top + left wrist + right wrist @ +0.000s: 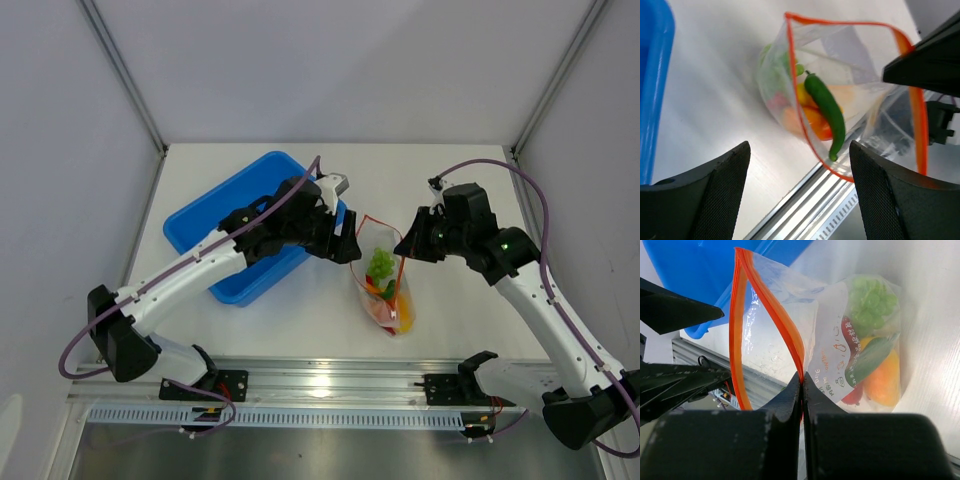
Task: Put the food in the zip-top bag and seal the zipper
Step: Zip the zipper food storage bag at the center of the board.
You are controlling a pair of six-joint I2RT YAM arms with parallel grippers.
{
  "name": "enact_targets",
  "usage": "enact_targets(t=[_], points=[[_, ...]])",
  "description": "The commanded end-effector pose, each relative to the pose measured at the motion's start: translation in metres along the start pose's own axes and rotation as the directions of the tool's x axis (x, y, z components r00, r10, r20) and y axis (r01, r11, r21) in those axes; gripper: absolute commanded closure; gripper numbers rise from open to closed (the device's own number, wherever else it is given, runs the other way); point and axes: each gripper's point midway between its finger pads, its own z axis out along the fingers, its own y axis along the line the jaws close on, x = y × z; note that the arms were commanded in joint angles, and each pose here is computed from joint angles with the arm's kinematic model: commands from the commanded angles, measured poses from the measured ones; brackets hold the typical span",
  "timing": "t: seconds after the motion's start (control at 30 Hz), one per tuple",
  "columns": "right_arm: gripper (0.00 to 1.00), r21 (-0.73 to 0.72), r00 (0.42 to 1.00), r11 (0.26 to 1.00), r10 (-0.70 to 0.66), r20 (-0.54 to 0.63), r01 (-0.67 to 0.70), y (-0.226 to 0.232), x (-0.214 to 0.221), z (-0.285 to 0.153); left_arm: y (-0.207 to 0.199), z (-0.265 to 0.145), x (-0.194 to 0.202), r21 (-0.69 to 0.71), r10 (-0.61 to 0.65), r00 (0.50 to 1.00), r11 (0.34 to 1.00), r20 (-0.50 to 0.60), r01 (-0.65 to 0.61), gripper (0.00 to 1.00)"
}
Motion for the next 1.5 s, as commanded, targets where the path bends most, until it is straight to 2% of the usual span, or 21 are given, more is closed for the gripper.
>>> enact_targets(t=[0.0,0.1,0.13,0.2,0.23,0.3,0.37,0.47,0.57,0.6,0.67,0.7,0.77,0.8,0.83,1.1,1.2,1.47], points=[[1.0,-0.013,0.999,0.999,-0.028,0.027,0.029,0.003,-0.005,-0.007,0.013,-0.014,0.009,-0.078,0.002,1.0,0.997,-0.006,-0.003,0.19],[1.0,-0.019,0.999,0.999,-0.031,0.013,0.031,0.003,-0.003,-0.006,0.015,-0.009,0.013,-0.079,0.003,1.0,0.997,-0.031,-0.005,0.19],[1.0,-0.019,0.999,0.999,-0.037,0.006,0.037,0.003,-0.001,-0.005,0.013,-0.007,0.013,-0.067,0.004,0.999,0.998,-0.041,-0.007,0.22],[1.0,-0.017,0.999,0.999,-0.04,-0.005,0.04,0.002,0.0,-0.003,0.005,0.001,0.012,-0.03,0.004,0.997,1.0,-0.079,-0.007,0.29],[1.0,-0.015,0.999,0.999,-0.045,-0.011,0.045,0.001,0.002,-0.004,0.001,0.003,0.011,-0.009,0.006,0.996,1.0,-0.089,-0.007,0.38],[1.0,-0.021,0.998,0.998,-0.058,-0.021,0.057,0.002,0.003,-0.004,-0.012,0.008,0.004,0.057,0.008,0.995,0.998,-0.097,-0.003,0.49],[1.0,-0.021,0.998,0.998,-0.066,-0.019,0.065,0.002,0.002,-0.006,-0.021,0.012,-0.002,0.099,0.001,0.996,0.995,-0.088,0.008,0.54],[0.94,-0.003,0.996,0.997,-0.083,-0.014,0.083,0.0,0.001,-0.013,-0.029,0.017,-0.013,0.13,-0.015,0.994,0.991,-0.105,0.029,0.63],[0.81,-0.002,0.994,0.994,-0.105,-0.036,0.105,0.0,0.005,-0.018,-0.031,0.027,-0.018,0.143,-0.033,0.99,0.988,-0.139,0.053,0.75],[0.69,0.002,0.993,0.994,-0.111,-0.051,0.111,-0.001,0.008,-0.021,-0.032,0.028,-0.018,0.149,-0.04,0.988,0.987,-0.152,0.063,0.77],[0.58,-0.006,0.99,0.992,-0.13,-0.06,0.13,0.001,0.012,-0.027,-0.035,0.032,-0.024,0.164,-0.061,0.984,0.983,-0.166,0.088,0.87],[0.48,0.0,0.989,0.991,-0.131,-0.065,0.132,0.0,0.014,-0.031,-0.035,0.032,-0.022,0.161,-0.074,0.98,0.981,-0.183,0.104,0.93],[0.39,-0.018,0.987,0.989,-0.148,-0.062,0.148,0.006,0.018,-0.04,-0.04,0.034,-0.028,0.176,-0.095,0.977,0.976,-0.19,0.129,0.99],[0.33,-0.027,0.985,0.987,-0.16,-0.07,0.158,0.008,0.022,-0.044,-0.043,0.033,-0.031,0.179,-0.101,0.977,0.974,-0.189,0.136,0.99],[0.32,-0.04,0.983,0.985,-0.17,-0.072,0.167,0.012,0.024,-0.048,-0.043,0.033,-0.029,0.171,-0.119,0.971,0.973,-0.205,0.155,0.99],[0.23,-0.059,0.964,0.974,-0.226,-0.142,0.219,0.024,0.051,-0.064,-0.048,0.033,-0.033,0.167,-0.16,0.96,0.965,-0.231,0.201,0.99],[0.23,-0.081,0.956,0.969,-0.244,-0.164,0.233,0.029,0.063,-0.065,-0.05,0.032,-0.035,0.164,-0.176,0.955,0.962,-0.24,0.218,1.0],[0.29,0.031,0.939,0.963,-0.254,-0.233,0.268,0.014,0.086,-0.053,-0.051,0.032,-0.032,0.16,-0.2,0.945,0.956,-0.259,0.246,1.0]])
